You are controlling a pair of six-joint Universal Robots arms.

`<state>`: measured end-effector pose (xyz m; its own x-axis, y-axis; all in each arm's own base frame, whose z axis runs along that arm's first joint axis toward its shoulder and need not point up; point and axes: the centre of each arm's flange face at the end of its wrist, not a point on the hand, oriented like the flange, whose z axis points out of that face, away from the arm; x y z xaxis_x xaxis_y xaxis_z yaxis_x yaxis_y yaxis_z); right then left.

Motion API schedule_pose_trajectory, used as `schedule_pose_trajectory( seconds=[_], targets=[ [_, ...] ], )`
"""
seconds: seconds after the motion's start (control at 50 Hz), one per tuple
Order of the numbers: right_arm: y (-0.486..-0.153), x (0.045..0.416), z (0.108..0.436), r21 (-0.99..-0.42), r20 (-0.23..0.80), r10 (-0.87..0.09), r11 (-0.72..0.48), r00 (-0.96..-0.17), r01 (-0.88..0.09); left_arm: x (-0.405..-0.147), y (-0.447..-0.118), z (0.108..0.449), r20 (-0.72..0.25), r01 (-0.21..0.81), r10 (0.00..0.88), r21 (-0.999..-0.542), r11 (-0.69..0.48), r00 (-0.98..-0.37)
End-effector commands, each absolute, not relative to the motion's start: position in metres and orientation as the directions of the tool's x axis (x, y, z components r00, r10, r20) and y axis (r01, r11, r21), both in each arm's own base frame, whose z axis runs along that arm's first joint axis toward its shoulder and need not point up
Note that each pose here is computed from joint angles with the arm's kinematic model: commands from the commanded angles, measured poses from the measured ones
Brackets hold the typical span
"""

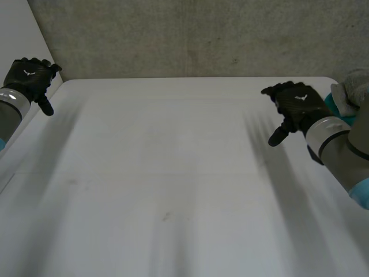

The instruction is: Fold the laundry.

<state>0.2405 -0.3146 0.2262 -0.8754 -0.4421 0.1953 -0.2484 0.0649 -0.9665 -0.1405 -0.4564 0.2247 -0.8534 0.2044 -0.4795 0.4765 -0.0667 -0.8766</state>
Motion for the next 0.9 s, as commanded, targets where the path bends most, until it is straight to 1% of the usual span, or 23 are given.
schedule_pose_trajectory(
  seconds=[0.02, 0.04, 0.06, 0.1, 0.12, 0.14, 0.16, 0.22, 0.24, 0.28, 0.38, 0.42, 0.52, 0.54, 0.6, 0.68, 0.76, 0.84, 0.9],
  targets=[
    [-0.299, 0.219, 0.284, -0.979, 0.202, -0.359, -0.093, -0.911, -0.181, -0.161, -0.405, 0.269, -0.483, 0.446, 0.233, -0.874, -0.195, -0.844],
    [-0.299, 0.219, 0.284, -0.979, 0.201, -0.359, -0.095, -0.911, -0.179, -0.162, -0.403, 0.272, -0.476, 0.43, 0.231, -0.875, -0.225, -0.848],
    [-0.298, 0.22, 0.285, -0.98, 0.197, -0.362, -0.097, -0.911, -0.174, -0.165, -0.4, 0.28, -0.449, 0.385, 0.227, -0.881, -0.276, -0.865],
    [-0.297, 0.222, 0.285, -0.98, 0.197, -0.365, -0.098, -0.91, -0.173, -0.166, -0.396, 0.287, -0.412, 0.339, 0.221, -0.89, -0.304, -0.884],
    [-0.298, 0.222, 0.283, -0.98, 0.196, -0.369, -0.091, -0.908, -0.175, -0.166, -0.391, 0.293, -0.365, 0.291, 0.223, -0.907, -0.303, -0.904],
    [-0.297, 0.223, 0.282, -0.981, 0.194, -0.371, -0.083, -0.908, -0.175, -0.165, -0.389, 0.295, -0.346, 0.274, 0.224, -0.915, -0.297, -0.911],
    [-0.297, 0.223, 0.281, -0.981, 0.192, -0.371, -0.08, -0.908, -0.174, -0.163, -0.384, 0.296, -0.303, 0.237, 0.23, -0.932, -0.274, -0.925],
    [-0.295, 0.224, 0.279, -0.983, 0.183, -0.379, -0.061, -0.907, -0.173, -0.161, -0.376, 0.293, -0.259, 0.207, 0.234, -0.952, -0.224, -0.937],
    [-0.293, 0.225, 0.279, -0.984, 0.178, -0.383, -0.055, -0.906, -0.17, -0.158, -0.371, 0.29, -0.24, 0.199, 0.232, -0.962, -0.189, -0.943],
    [-0.292, 0.226, 0.28, -0.985, 0.17, -0.387, -0.05, -0.906, -0.163, -0.156, -0.364, 0.289, -0.233, 0.198, 0.225, -0.966, -0.168, -0.946],
    [-0.288, 0.225, 0.284, -0.988, 0.157, -0.388, -0.05, -0.908, -0.149, -0.15, -0.346, 0.293, -0.215, 0.185, 0.189, -0.969, -0.166, -0.958],
    [-0.287, 0.225, 0.286, -0.988, 0.153, -0.388, -0.053, -0.909, -0.144, -0.15, -0.339, 0.295, -0.187, 0.154, 0.187, -0.972, -0.175, -0.964],
    [-0.286, 0.224, 0.286, -0.988, 0.156, -0.385, -0.059, -0.91, -0.144, -0.162, -0.321, 0.298, -0.107, 0.065, 0.243, -0.982, -0.175, -0.964],
    [-0.285, 0.225, 0.286, -0.988, 0.156, -0.385, -0.059, -0.91, -0.144, -0.169, -0.314, 0.298, -0.085, 0.038, 0.275, -0.984, -0.172, -0.958],
    [-0.285, 0.225, 0.286, -0.988, 0.154, -0.385, -0.059, -0.91, -0.143, -0.181, -0.302, 0.297, -0.053, -0.001, 0.327, -0.987, -0.161, -0.944],
    [-0.285, 0.225, 0.285, -0.989, 0.151, -0.386, -0.056, -0.91, -0.14, -0.192, -0.295, 0.294, -0.036, -0.021, 0.37, -0.989, -0.149, -0.928],
    [-0.285, 0.225, 0.285, -0.989, 0.151, -0.387, -0.055, -0.91, -0.14, -0.205, -0.29, 0.293, -0.044, -0.023, 0.41, -0.987, -0.156, -0.911],
    [-0.285, 0.225, 0.285, -0.988, 0.152, -0.387, -0.055, -0.909, -0.142, -0.214, -0.289, 0.29, -0.05, -0.02, 0.418, -0.987, -0.161, -0.907],
    [-0.285, 0.225, 0.285, -0.988, 0.154, -0.387, -0.056, -0.909, -0.143, -0.217, -0.288, 0.294, -0.058, -0.016, 0.4, -0.984, -0.179, -0.915]
  ],
)
